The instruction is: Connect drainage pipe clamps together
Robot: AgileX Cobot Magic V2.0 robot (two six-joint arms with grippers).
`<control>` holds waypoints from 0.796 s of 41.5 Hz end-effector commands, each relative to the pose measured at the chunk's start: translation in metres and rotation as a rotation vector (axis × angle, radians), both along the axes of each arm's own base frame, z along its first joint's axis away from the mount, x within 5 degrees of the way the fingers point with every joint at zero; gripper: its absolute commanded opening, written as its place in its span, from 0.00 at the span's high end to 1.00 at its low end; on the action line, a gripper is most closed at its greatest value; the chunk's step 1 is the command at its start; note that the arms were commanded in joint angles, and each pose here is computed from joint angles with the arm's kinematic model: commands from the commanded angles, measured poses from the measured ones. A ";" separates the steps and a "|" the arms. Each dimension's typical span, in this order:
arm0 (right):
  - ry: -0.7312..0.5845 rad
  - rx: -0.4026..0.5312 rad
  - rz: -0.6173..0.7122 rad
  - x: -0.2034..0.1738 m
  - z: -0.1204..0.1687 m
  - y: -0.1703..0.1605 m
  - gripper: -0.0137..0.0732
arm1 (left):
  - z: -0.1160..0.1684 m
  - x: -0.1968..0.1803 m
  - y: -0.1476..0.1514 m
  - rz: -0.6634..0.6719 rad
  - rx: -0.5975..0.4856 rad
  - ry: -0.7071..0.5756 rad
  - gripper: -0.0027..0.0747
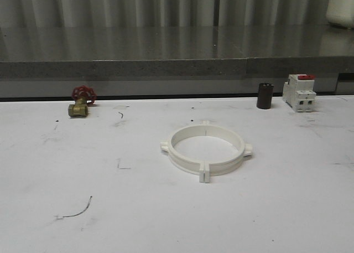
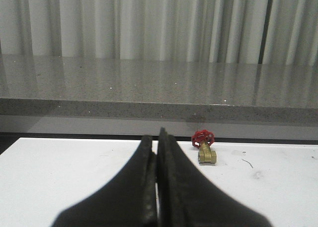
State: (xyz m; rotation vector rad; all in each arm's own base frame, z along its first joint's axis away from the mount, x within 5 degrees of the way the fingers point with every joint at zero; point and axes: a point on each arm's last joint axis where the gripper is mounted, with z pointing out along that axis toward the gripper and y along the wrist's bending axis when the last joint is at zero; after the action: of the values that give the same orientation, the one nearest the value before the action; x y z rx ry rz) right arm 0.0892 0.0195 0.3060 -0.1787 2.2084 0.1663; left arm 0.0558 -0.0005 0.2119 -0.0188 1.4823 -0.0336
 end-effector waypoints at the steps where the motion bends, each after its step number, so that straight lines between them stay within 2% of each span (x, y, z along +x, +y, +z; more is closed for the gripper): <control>1: -0.072 0.008 -0.006 0.003 0.012 0.000 0.98 | 0.000 -0.001 -0.001 -0.016 -0.013 -0.066 0.99; 33: -0.072 0.008 -0.006 0.003 0.012 0.000 0.98 | 0.000 -0.001 -0.001 -0.025 -0.013 -0.065 0.99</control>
State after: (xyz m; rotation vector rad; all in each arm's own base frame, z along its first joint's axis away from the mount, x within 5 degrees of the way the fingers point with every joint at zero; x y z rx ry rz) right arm 0.0890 0.0195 0.3058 -0.1792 2.2120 0.1663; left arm 0.0558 -0.0016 0.2119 -0.0040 1.4825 -0.0501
